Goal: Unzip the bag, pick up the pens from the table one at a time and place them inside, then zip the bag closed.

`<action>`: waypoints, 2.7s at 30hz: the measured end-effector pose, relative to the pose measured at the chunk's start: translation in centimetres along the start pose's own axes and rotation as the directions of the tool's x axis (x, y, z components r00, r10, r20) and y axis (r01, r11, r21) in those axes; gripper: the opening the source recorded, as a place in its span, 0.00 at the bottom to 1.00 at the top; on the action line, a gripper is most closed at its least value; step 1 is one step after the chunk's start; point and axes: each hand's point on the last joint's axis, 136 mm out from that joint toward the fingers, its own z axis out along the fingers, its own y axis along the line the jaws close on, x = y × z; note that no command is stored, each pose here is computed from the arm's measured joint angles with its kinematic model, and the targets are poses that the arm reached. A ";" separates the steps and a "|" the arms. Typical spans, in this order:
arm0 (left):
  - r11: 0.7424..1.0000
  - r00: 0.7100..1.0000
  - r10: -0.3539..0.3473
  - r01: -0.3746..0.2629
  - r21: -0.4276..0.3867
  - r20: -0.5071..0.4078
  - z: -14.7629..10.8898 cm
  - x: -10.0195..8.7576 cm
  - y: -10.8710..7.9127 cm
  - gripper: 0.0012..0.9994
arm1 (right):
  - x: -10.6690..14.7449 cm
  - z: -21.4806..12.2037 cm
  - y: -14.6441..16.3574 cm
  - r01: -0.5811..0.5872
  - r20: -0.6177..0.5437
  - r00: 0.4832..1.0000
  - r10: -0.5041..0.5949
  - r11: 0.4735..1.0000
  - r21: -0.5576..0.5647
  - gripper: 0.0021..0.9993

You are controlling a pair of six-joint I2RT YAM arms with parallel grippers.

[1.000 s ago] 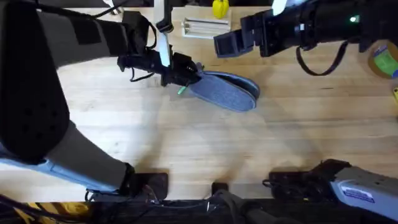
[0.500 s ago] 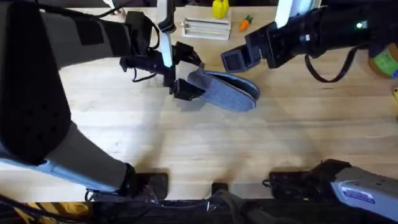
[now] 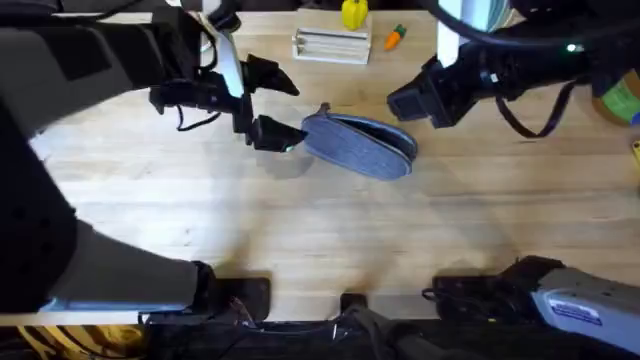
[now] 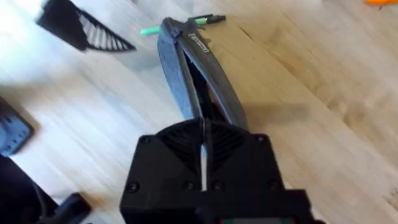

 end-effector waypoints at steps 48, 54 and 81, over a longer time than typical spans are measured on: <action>0.990 0.992 0.062 -0.074 -0.119 -0.106 -3.8 -0.6 -0.4 0.99 | 4.2 13.9 1.7 0.185 -0.255 0.935 -0.247 0.952 -0.244 0.99; 0.990 0.992 0.061 -0.074 -0.118 -0.106 -3.8 -0.6 -0.4 0.99 | 4.2 13.9 1.7 0.185 -0.256 0.935 -0.248 0.952 -0.244 1.00; 0.974 0.885 -0.017 -0.091 -0.209 -0.465 -0.4 2.5 0.4 0.99 | -4.9 -4.9 -3.9 0.076 0.238 0.967 -0.092 0.994 0.073 1.00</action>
